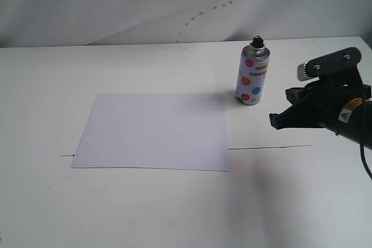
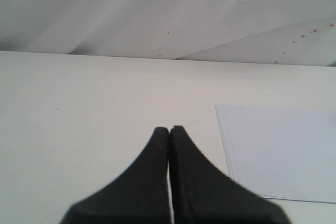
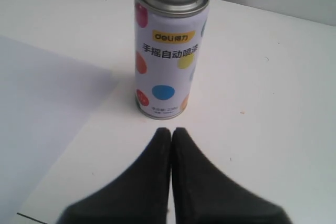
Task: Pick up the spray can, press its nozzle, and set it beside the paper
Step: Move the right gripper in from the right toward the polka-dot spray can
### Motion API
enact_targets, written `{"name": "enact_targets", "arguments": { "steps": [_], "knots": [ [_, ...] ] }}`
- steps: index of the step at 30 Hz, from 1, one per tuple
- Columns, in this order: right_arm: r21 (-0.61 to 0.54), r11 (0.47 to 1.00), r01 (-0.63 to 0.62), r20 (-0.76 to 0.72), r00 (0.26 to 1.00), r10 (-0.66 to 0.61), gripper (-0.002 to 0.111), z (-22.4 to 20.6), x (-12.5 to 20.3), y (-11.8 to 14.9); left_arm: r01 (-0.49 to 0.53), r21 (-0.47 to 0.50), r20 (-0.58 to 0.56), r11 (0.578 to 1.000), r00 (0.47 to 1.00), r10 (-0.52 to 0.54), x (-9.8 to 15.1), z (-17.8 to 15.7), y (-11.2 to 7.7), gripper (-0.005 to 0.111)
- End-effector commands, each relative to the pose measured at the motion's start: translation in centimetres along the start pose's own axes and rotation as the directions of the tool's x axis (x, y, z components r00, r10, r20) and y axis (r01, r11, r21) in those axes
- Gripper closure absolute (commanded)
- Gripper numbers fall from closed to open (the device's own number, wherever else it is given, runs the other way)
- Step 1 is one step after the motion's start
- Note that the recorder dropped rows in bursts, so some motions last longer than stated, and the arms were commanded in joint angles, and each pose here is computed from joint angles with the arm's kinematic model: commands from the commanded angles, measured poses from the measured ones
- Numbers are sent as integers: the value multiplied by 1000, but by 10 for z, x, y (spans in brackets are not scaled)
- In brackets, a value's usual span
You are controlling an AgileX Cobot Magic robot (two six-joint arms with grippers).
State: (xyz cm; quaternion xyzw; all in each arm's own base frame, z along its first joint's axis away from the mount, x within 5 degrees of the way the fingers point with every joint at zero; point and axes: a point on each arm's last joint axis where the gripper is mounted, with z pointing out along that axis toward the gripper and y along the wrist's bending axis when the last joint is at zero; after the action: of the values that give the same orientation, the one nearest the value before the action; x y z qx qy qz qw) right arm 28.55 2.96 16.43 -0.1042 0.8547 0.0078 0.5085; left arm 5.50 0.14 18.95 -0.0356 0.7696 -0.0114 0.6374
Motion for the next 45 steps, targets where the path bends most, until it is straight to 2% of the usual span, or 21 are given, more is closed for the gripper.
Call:
{"name": "enact_targets", "arguments": {
  "steps": [1,7,16,20,24,29,35,37,39,40,41,42,44,45],
  "knots": [
    [37,999,-30,4,1000,29,108,0,0,-11,0,4,10,1000,1000,0,0,0,0,107],
    [94,994,-58,-43,997,62,108,-2,7,-31,0,4,10,1000,1000,0,0,0,0,107],
    [170,984,-57,77,996,44,108,-3,5,-62,0,4,10,1000,1000,0,0,0,0,107],
    [186,980,-67,49,997,59,108,6,15,-72,0,4,10,1000,1000,0,0,0,0,107],
    [129,992,0,18,1000,-2,108,21,20,-70,0,4,10,1000,1000,0,0,0,0,107],
    [-2,993,117,58,991,-117,108,38,23,-60,0,4,10,1000,1000,0,0,0,0,107],
    [-8,992,124,31,992,-124,107,45,24,-64,0,4,10,1000,1000,0,0,0,0,107],
    [-9,994,110,31,993,-110,102,45,24,-64,0,4,10,1000,1000,0,0,0,0,107],
    [-9,995,96,21,995,-96,83,45,25,-64,0,4,10,1000,1000,0,0,0,0,107],
    [-8,997,80,-1,997,-80,63,45,27,-64,0,4,10,1000,1000,0,0,0,0,107],
    [-7,997,77,-15,997,-77,55,45,29,-64,0,4,10,1000,1000,0,0,0,0,107],
    [17,999,36,-21,999,-36,34,45,29,-66,0,4,10,1000,1000,0,0,0,0,107],
    [66,997,-32,-14,999,33,15,45,29,-70,0,4,10,1000,1000,0,0,0,0,107],
    [69,997,-30,-14,999,31,11,45,29,-70,0,4,10,1000,1000,0,0,0,0,107]
  ]
}}
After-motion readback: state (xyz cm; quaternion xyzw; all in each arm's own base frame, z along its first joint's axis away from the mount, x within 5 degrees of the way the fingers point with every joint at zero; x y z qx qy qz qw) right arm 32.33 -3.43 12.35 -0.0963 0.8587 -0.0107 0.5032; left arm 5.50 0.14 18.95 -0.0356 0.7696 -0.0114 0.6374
